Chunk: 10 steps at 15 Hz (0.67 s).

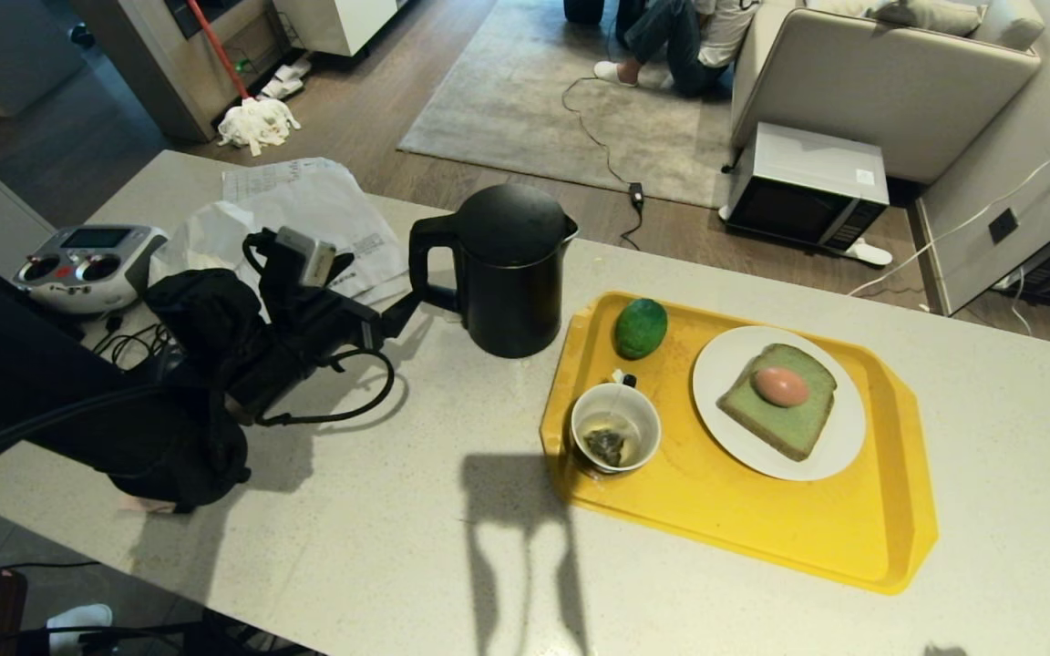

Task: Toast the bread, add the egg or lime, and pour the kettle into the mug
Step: Pick up the kettle

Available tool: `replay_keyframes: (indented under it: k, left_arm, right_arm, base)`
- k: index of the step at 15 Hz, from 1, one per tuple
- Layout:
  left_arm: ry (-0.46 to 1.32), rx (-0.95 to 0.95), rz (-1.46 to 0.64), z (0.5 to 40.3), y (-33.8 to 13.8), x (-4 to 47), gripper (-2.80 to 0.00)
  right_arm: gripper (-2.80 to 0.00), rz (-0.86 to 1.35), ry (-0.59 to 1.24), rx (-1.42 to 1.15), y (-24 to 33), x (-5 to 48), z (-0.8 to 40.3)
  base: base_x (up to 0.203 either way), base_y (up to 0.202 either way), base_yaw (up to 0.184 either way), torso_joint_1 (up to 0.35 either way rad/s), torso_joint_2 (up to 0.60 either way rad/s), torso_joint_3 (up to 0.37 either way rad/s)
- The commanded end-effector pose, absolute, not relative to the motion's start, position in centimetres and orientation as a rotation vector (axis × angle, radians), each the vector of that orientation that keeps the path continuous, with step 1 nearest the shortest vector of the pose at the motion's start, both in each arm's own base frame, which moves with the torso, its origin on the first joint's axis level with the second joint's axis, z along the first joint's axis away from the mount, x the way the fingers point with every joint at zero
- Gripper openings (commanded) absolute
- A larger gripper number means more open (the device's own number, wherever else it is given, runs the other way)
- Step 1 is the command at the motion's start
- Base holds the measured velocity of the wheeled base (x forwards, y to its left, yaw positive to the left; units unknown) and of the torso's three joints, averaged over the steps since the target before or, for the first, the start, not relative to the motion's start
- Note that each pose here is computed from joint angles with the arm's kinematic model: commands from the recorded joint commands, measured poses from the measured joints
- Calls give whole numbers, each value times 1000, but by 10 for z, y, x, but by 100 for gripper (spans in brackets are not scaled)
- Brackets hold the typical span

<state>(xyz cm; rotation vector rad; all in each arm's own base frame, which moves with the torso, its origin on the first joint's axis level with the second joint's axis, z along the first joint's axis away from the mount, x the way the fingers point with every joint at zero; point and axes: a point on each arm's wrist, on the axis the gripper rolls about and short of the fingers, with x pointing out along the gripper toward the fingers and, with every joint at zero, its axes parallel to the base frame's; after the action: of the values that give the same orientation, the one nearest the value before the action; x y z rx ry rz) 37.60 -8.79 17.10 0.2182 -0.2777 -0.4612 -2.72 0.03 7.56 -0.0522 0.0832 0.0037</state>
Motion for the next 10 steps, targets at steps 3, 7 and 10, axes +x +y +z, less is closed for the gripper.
replay_keyframes:
  k: [3, 7, 10]
  left_arm:
    - [-313, 212, -482, 169, -102, 394, 0]
    - [-333, 198, -456, 169, -107, 408, 0]
    - [-356, 194, -450, 172, -111, 420, 0]
  right_arm:
    - [-280, 2, 84, -53, 0, -27, 76]
    - [-280, 4, 84, -53, 0, -27, 76]
    - [-280, 2, 84, -53, 0, -27, 76]
  base:
    - [0, 0, 0, 0, 0, 0]
    - [0, 0, 0, 0, 0, 0]
    - [0, 0, 0, 0, 0, 0]
